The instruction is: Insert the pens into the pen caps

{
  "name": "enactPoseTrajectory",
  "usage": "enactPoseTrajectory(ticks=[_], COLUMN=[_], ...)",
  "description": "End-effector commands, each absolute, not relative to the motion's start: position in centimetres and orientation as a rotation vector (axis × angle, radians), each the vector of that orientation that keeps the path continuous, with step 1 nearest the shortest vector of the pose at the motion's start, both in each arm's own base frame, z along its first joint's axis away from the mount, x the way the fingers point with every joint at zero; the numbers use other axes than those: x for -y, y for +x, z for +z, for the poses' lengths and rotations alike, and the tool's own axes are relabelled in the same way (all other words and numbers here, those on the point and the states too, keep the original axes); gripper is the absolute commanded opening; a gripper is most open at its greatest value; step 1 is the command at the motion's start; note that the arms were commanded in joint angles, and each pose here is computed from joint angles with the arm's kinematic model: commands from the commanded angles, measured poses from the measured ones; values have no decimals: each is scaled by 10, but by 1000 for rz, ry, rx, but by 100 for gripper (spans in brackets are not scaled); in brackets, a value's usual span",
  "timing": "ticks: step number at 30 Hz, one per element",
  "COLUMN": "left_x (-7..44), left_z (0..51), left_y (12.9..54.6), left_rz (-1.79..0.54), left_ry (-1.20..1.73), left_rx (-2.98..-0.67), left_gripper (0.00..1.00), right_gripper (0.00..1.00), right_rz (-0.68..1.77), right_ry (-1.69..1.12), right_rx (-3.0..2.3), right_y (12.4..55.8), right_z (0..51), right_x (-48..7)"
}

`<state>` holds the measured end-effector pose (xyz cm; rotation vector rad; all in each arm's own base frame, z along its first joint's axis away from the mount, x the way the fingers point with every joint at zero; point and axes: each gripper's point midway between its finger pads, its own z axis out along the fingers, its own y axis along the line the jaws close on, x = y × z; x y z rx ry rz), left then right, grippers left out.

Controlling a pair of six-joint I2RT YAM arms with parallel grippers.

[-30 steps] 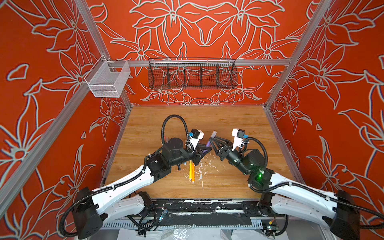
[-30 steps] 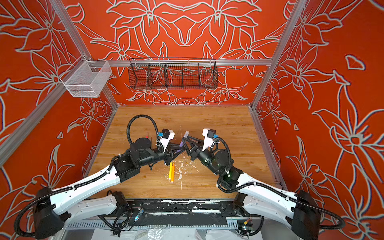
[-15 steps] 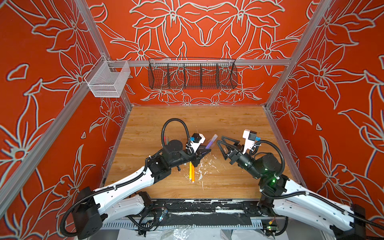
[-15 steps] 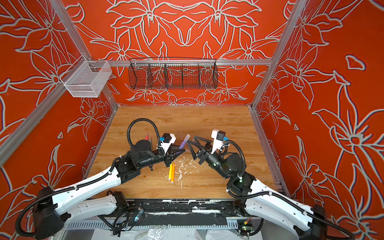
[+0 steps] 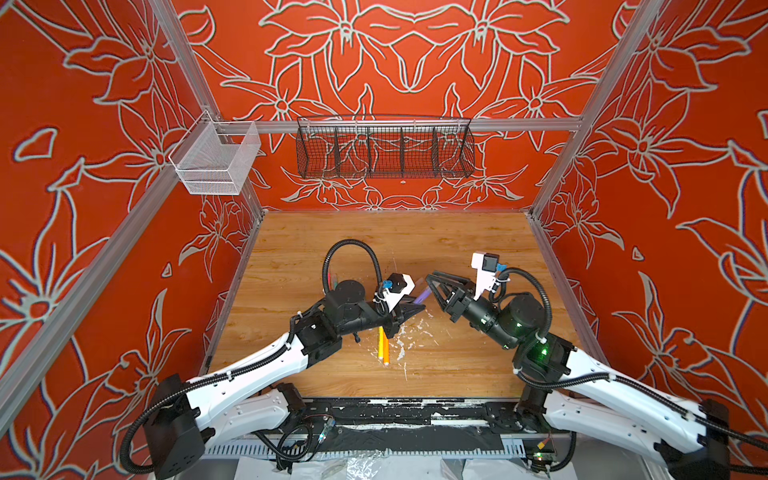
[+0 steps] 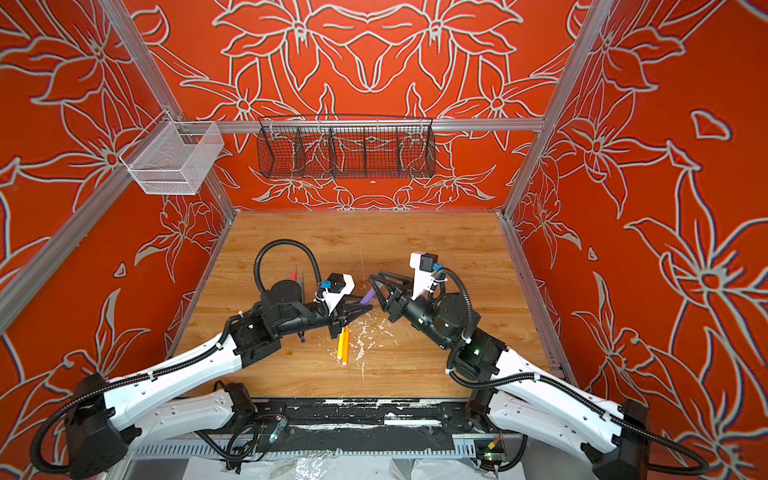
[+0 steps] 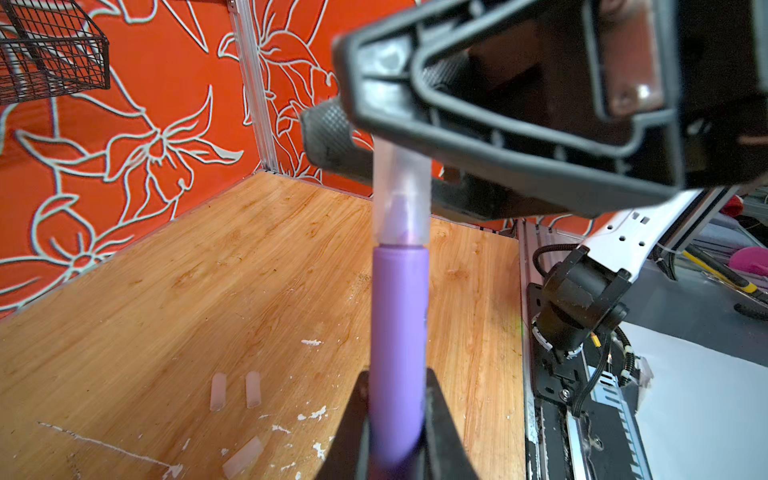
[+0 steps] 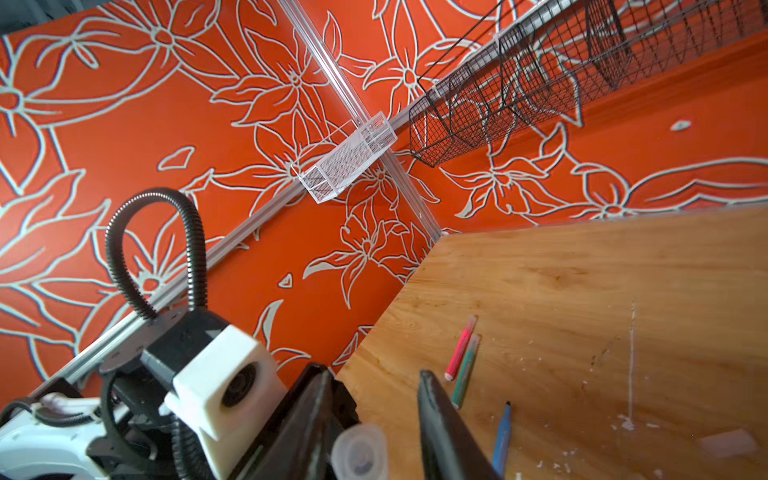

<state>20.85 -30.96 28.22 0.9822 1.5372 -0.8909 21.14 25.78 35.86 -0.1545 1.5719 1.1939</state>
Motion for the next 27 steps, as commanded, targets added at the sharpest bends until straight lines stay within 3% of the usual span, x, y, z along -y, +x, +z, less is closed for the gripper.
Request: enactPoseTrajectory(ticks=[1, 7, 9, 20, 27], left_x=[314, 314, 313, 311, 317], left_z=[290, 290, 292, 306, 347], left_y=[204, 207, 208, 222, 252], left_rz=[-902, -890, -889, -852, -731], left_ry=[1013, 1000, 986, 909, 837], left_rx=[-1493, -1501, -1510, -1498, -1417], left_gripper=[0, 0, 0, 0, 0], right_gripper=[26, 4, 1, 0, 0], right_rz=[1230, 1188, 1200, 1193, 1142], right_ry=[-158, -179, -189, -236, -283], right_rx=[-1538, -1585, -1592, -1579, -1648], right_y=[207, 211, 209, 203, 210], right_z=[374, 363, 357, 336, 318], right_x=[-258, -262, -264, -264, -276])
